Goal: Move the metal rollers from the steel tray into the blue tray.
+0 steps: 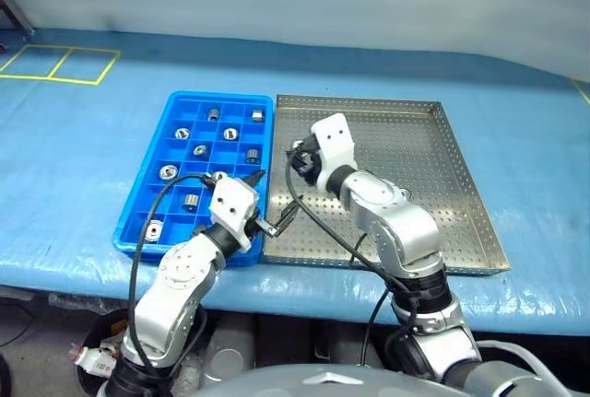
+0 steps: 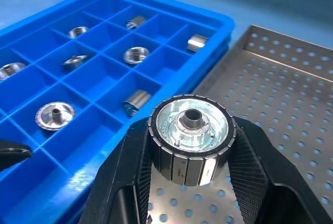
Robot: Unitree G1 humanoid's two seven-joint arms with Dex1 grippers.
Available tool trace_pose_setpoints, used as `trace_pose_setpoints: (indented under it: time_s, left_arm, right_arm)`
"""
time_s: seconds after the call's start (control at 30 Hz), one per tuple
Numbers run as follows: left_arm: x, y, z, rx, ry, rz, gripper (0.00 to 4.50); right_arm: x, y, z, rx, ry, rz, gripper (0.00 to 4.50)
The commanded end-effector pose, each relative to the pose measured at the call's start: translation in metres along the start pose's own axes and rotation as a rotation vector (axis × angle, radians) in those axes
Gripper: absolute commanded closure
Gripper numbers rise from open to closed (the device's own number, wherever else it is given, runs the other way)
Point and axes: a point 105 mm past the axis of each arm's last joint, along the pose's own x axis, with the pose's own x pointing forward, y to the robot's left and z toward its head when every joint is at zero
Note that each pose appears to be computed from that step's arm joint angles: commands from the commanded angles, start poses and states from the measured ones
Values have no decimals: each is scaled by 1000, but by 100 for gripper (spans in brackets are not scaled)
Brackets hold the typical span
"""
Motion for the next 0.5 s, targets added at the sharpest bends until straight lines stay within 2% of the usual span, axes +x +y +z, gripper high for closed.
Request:
trace_pose_setpoints:
  time_s: [0.03,0.23,0.5]
  left_arm:
    - [-9,5,19,50,-78,34,0]
    - [-23,18,14,78,-56,111,0]
    - [-39,24,9,27,-47,175,0]
  right_arm:
    - [2,19,13,-23,-15,89,279]
    - [8,39,6,-66,54,212,279]
    - [12,43,-19,-80,155,270,279]
